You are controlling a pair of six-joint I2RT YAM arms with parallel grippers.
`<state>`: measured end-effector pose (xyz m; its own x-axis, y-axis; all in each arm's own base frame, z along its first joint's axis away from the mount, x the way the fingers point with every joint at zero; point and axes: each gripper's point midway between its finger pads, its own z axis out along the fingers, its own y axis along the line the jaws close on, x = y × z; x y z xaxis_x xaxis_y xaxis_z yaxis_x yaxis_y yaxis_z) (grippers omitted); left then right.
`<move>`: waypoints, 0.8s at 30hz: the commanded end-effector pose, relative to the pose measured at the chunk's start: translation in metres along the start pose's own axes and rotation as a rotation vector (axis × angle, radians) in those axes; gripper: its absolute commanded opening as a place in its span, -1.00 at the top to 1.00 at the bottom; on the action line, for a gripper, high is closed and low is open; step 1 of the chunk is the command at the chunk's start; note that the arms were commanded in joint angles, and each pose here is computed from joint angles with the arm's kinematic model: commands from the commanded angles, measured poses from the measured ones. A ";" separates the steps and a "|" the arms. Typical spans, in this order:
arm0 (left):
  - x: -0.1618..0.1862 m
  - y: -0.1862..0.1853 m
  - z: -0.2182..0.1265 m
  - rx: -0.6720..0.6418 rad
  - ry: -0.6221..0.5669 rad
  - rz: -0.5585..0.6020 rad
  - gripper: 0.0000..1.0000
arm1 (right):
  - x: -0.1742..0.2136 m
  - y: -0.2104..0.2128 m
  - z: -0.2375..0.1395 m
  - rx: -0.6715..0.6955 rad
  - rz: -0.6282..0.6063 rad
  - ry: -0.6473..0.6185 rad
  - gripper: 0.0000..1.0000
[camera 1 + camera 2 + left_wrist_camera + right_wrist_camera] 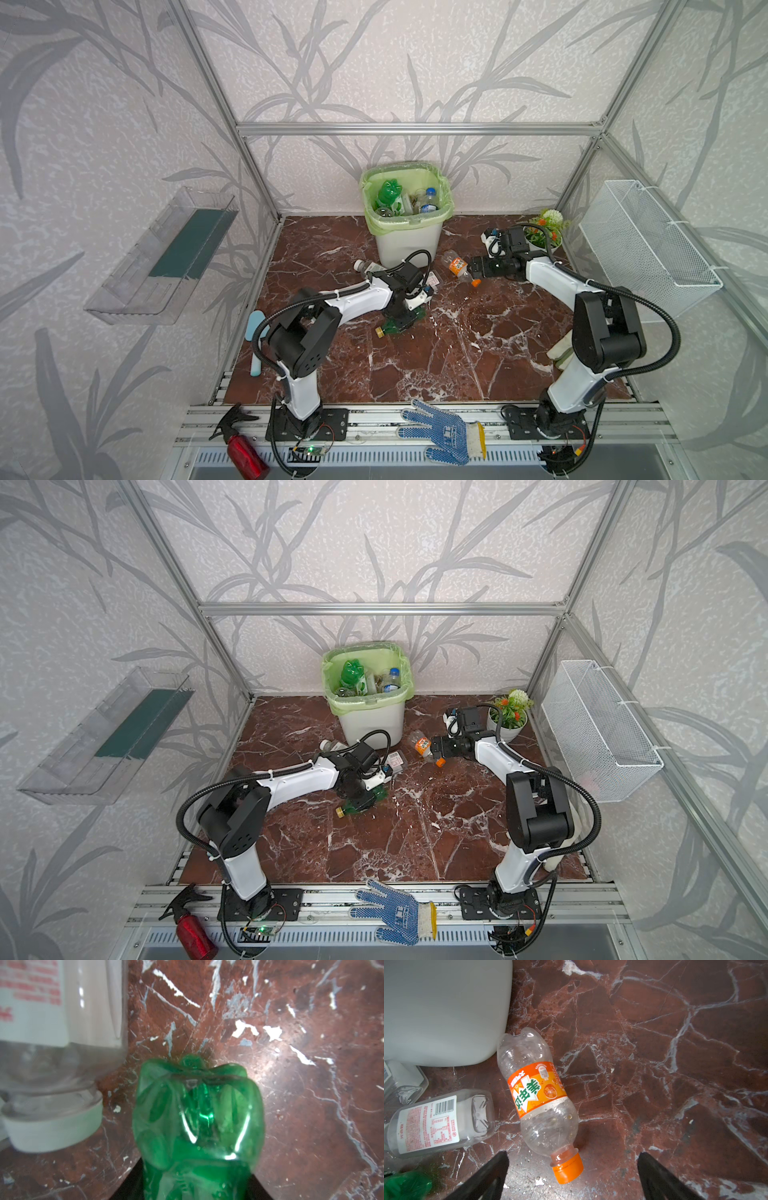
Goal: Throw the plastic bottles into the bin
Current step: 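Hold the green bottle in the left gripper while the right reaches the orange-capped bottle, then lift the green bottle with the left gripper over the bin and release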
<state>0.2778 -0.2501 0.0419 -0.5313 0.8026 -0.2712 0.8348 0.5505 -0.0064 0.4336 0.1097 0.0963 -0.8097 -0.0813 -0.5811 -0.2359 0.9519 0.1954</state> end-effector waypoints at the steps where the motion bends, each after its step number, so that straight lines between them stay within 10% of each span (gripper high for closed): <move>1: -0.012 -0.002 -0.036 -0.009 -0.109 -0.028 0.19 | -0.009 0.008 -0.018 -0.022 0.012 -0.057 -0.94; 7: -0.039 0.010 -0.130 -0.143 -0.360 -0.048 0.21 | -0.015 0.011 -0.036 -0.033 0.040 -0.114 -0.95; 17: -0.085 0.053 -0.477 -0.689 -1.287 -0.052 0.13 | -0.035 0.020 -0.079 -0.054 0.053 -0.246 -0.96; 24: -0.161 0.096 -0.481 -0.575 -1.386 -0.125 0.01 | -0.029 0.023 -0.081 -0.067 0.059 -0.223 -0.96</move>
<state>0.3119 -0.1722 0.5985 0.3562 0.0796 -0.9310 0.3692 0.9033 0.2185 0.4144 0.1093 0.1844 -0.6716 0.0380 -0.7400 -0.2348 0.9363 0.2612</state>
